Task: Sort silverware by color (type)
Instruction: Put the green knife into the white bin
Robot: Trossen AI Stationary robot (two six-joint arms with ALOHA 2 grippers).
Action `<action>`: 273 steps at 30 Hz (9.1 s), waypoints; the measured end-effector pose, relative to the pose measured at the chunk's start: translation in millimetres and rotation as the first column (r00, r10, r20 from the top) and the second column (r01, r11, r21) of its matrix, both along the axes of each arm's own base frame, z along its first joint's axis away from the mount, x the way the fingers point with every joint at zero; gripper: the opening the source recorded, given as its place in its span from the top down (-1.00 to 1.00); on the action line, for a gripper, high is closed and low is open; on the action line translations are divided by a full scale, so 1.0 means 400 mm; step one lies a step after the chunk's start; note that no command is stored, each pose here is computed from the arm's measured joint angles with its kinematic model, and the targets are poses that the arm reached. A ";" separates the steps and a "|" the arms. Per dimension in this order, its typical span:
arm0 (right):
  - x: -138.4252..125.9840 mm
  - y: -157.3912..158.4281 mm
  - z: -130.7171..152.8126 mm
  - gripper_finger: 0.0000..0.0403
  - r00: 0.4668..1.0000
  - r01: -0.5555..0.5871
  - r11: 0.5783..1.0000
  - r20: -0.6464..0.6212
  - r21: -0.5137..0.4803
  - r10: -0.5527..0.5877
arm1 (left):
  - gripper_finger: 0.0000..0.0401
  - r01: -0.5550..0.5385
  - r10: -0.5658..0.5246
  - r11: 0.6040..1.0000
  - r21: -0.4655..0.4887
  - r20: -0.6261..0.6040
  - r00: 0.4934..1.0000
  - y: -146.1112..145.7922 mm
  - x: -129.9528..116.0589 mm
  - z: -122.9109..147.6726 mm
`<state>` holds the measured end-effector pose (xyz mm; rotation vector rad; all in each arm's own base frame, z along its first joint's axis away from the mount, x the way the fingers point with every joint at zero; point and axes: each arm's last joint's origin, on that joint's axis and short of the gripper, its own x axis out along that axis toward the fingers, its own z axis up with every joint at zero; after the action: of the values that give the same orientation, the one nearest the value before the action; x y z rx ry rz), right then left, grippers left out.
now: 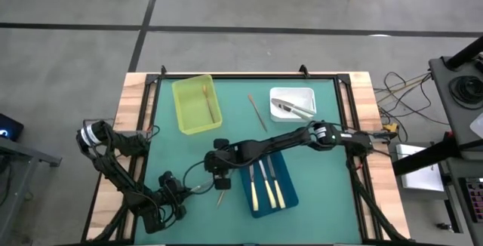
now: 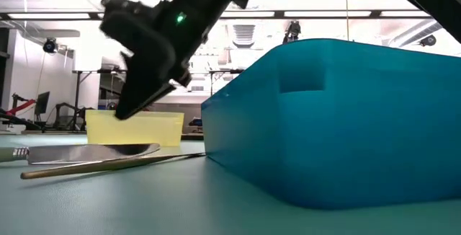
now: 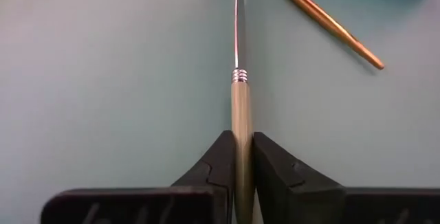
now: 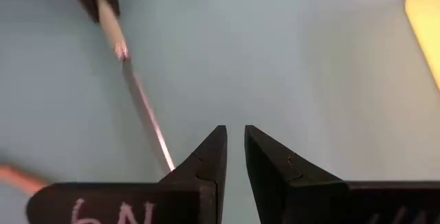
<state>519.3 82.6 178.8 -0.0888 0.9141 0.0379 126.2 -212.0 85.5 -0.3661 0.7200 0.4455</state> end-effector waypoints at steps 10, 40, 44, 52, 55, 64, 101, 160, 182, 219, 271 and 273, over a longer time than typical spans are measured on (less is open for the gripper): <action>-0.019 0.018 0.015 0.77 0.982 -0.168 0.966 -0.054 0.197 0.182 | 0.92 0.018 -0.018 1.000 0.025 0.020 1.000 -0.004 0.003 -0.011; -0.021 0.030 -0.122 0.12 0.979 -0.199 0.971 0.067 0.133 0.192 | 0.92 0.021 -0.022 0.999 0.033 0.028 0.999 -0.004 0.003 -0.011; -0.022 0.030 -0.128 0.23 0.978 -0.206 0.971 0.071 0.123 0.199 | 0.92 0.021 -0.022 0.999 0.032 0.029 0.999 -0.004 0.003 -0.011; -0.020 0.024 -0.132 0.87 0.968 -0.245 0.965 0.075 0.095 0.238 | 0.92 0.034 -0.035 0.998 0.047 0.022 0.999 -0.010 0.006 -0.007; -0.019 0.025 -0.130 0.93 0.962 -0.268 0.960 0.076 0.084 0.262 | 0.93 0.044 -0.045 0.998 0.055 0.010 0.999 -0.018 0.011 -0.001; -0.006 0.027 -0.104 0.96 0.958 -0.275 0.960 0.104 0.049 0.269 | 0.55 0.051 -0.047 0.996 0.069 -0.056 0.997 -0.047 0.023 0.033; -0.042 0.020 0.094 0.96 0.952 -0.296 0.883 -0.183 -0.365 0.244 | -0.27 -0.041 0.054 0.986 0.165 -0.078 0.995 -0.069 0.034 0.236; -0.634 0.069 0.369 0.96 0.915 -0.353 0.480 -0.189 -0.803 0.357 | -0.23 0.557 -0.666 0.692 0.460 0.109 0.738 0.280 0.350 0.635; -0.593 0.103 0.353 0.96 0.758 -0.531 0.102 -0.418 -0.841 0.500 | -0.23 0.727 -0.795 0.606 0.324 0.221 0.564 0.506 0.486 0.509; -0.583 0.107 0.365 0.96 0.682 -0.556 -0.103 -0.524 -0.824 0.511 | 0.36 0.806 -0.812 0.554 0.207 0.348 0.469 0.526 0.560 0.431; -0.578 0.108 0.379 0.71 0.748 -0.486 -0.025 -0.431 -0.874 0.505 | 0.94 0.724 -0.718 0.662 0.192 0.439 0.540 0.514 0.571 0.460; -0.576 0.109 0.382 0.71 0.756 -0.473 -0.019 -0.416 -0.881 0.505 | 0.94 0.724 -0.707 0.668 0.172 0.449 0.546 0.513 0.571 0.460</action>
<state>288.8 126.1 331.4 -1.7201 0.6809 0.1171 354.8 -6.6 269.7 -0.1668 0.3228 -0.4564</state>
